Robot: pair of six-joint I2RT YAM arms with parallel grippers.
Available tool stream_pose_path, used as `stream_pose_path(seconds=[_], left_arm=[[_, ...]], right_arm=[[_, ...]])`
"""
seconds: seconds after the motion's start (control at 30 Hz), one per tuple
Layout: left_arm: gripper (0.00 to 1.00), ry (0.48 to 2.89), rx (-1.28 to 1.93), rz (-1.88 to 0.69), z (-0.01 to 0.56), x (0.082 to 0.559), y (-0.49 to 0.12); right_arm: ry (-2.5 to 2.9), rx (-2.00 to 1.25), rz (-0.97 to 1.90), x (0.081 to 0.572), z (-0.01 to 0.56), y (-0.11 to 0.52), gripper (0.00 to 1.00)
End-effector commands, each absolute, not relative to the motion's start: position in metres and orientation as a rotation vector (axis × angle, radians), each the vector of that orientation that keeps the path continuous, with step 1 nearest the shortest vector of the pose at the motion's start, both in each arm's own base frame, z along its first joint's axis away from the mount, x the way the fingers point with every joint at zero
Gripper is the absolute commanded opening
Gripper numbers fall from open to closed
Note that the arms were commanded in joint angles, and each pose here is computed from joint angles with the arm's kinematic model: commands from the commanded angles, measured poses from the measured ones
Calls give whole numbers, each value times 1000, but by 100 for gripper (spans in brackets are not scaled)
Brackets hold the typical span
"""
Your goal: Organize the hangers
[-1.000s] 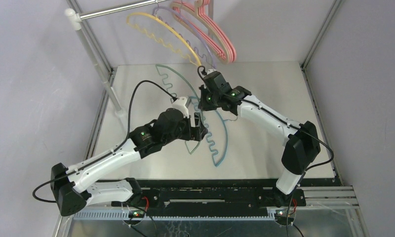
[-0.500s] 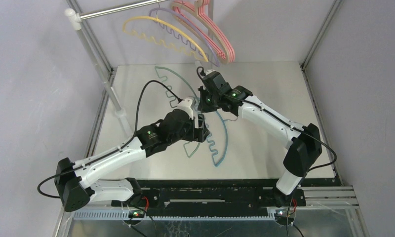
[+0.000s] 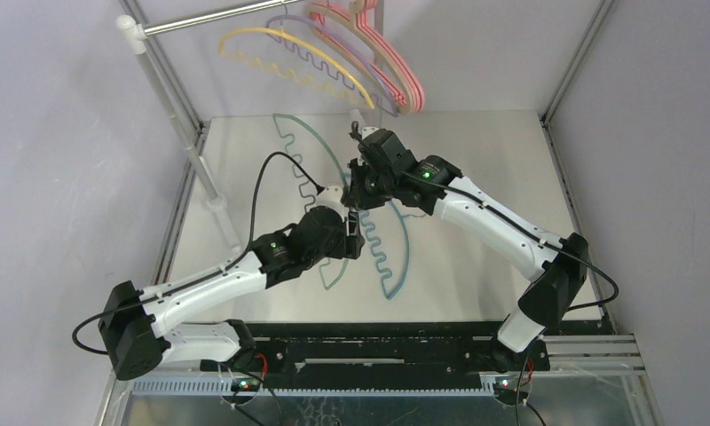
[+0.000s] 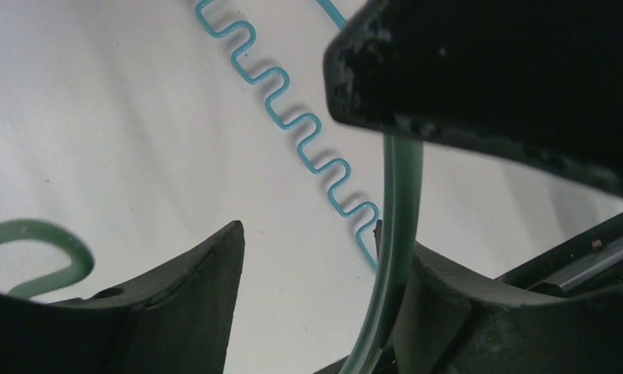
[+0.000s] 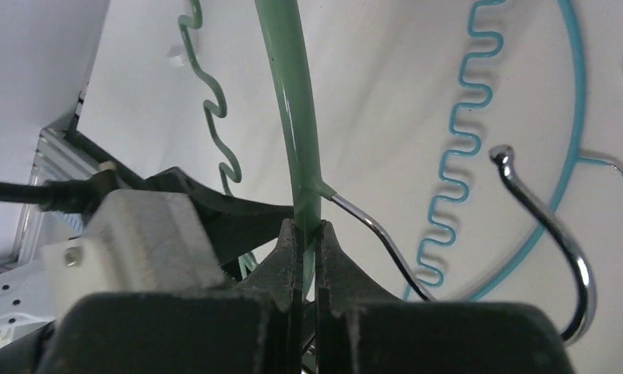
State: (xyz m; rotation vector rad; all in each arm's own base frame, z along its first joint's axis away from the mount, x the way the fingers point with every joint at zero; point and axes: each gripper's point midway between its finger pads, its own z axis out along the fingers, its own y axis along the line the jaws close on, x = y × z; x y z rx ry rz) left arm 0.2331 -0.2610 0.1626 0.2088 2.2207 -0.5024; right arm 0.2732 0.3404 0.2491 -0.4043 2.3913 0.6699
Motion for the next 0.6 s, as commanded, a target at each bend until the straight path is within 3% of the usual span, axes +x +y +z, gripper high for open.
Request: stream_pose_path(seconds=[0.0,0.13,0.23,0.43,0.57], left_arm=[[64,2181,206,-484,163,239,-257],[37,2172,219,-491,161,236,-254],[3,2176,220,-485,158,233,-250],[0,2185,194,-494,153,222,-236],[0,2222,127,-500,141,217,-217]], right_arm=[[2272,-389,881,256,311,358,0],[2280,-392,906,251,313,359,0],[2277,-394,914,249,315,359,0],[2274,-423,892,247,316,351,2],[2293,-486,839,237,310,336,27]])
